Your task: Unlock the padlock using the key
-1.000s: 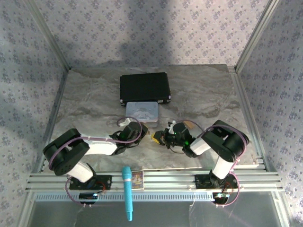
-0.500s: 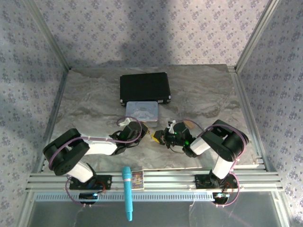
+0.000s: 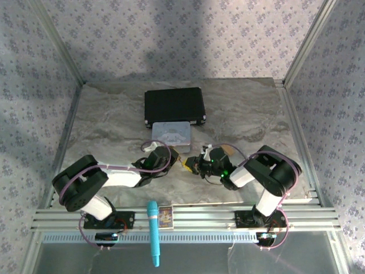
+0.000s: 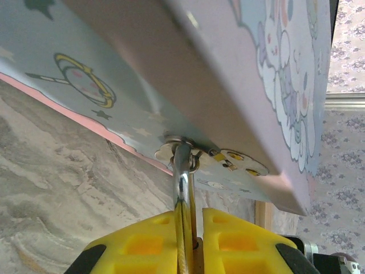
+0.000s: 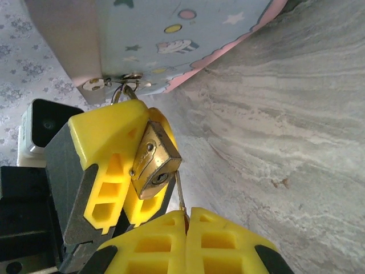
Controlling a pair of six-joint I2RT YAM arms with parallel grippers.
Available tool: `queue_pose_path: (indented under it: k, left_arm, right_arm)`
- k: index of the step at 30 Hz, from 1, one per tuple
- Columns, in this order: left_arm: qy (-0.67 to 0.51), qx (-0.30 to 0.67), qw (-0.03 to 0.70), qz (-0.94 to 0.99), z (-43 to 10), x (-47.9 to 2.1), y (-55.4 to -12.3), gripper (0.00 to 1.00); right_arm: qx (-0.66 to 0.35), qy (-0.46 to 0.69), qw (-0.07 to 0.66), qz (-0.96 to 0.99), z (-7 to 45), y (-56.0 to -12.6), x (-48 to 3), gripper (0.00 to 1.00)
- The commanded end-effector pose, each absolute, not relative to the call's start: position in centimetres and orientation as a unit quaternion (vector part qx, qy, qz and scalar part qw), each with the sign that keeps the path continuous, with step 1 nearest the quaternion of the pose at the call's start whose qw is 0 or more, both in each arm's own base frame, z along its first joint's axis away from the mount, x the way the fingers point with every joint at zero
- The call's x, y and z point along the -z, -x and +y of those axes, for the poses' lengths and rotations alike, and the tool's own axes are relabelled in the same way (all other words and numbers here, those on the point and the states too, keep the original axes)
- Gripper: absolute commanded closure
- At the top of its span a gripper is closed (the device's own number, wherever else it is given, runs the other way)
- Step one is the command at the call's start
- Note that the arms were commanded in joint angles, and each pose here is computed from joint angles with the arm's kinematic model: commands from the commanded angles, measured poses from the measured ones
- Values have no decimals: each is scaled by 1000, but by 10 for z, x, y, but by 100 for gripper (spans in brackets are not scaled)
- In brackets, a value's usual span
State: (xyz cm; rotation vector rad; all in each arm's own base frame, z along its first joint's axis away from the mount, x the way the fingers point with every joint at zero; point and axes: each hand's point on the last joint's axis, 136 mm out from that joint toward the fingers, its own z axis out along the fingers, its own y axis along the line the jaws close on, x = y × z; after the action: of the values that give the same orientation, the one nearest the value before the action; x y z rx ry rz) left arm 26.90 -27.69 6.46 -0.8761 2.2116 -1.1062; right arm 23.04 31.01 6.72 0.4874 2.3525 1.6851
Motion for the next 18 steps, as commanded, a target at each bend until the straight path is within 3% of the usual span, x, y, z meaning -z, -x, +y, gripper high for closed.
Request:
queue_pose_path:
  k: [1, 18]
  left_arm:
    - [317, 423, 254, 810, -286, -71, -270, 100]
    - [338, 443, 247, 793, -288, -79, -273, 100]
  right_arm:
    - [-603, -136, 140, 773, 314, -234, -97, 100]
    - [-593, -149, 146, 778, 303, -234, -88, 100]
